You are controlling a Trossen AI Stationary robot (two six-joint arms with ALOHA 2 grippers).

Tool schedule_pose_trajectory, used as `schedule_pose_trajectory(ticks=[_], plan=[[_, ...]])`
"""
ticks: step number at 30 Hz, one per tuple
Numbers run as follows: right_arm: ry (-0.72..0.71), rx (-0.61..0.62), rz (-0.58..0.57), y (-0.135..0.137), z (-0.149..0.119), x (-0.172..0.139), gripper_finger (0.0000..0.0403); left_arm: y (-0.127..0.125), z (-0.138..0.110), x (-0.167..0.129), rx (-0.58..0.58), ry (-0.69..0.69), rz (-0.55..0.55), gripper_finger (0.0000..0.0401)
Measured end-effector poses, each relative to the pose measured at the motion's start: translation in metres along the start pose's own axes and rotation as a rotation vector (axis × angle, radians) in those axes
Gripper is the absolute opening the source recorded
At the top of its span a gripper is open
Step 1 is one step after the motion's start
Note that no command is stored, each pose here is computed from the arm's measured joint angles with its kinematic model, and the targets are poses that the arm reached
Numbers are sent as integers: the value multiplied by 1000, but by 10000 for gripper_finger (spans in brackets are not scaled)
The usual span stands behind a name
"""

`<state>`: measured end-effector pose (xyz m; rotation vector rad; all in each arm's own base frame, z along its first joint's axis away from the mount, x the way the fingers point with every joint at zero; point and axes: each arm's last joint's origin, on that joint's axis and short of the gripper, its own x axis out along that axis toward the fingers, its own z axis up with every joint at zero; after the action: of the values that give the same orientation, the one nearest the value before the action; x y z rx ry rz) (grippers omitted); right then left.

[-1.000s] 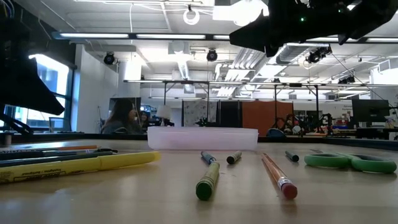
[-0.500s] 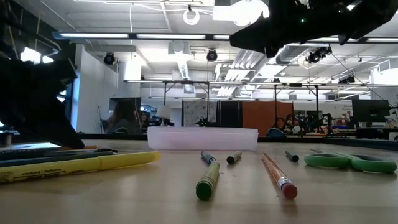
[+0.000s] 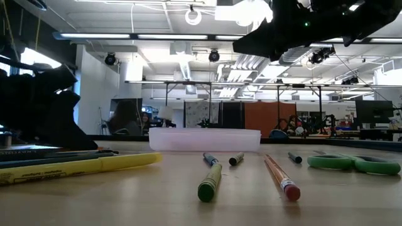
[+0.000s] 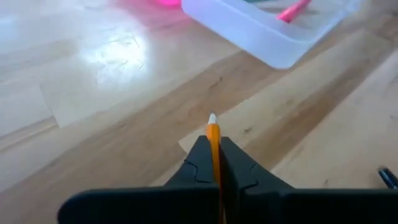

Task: Pick & place school supplies into a supply box
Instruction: Put the left orange pencil into the pink supply box

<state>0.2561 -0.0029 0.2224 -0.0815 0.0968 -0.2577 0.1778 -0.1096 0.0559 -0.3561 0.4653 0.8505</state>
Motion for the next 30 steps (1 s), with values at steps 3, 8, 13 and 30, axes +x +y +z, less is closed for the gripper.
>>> schedule_pose_trajectory(ticks=[3,8,13,30], plan=[[10,-3,1,0,-1,0,103,2,0,4,-8,-37,21,30],[11,-3,1,0,-1,0,103,-2,5,7,-43,-95,22,43],[15,-4,1,0,-2,0,103,-14,17,8,-74,-80,17,22],[14,14,2,0,-1,0,103,-65,142,17,186,-6,-94,26]])
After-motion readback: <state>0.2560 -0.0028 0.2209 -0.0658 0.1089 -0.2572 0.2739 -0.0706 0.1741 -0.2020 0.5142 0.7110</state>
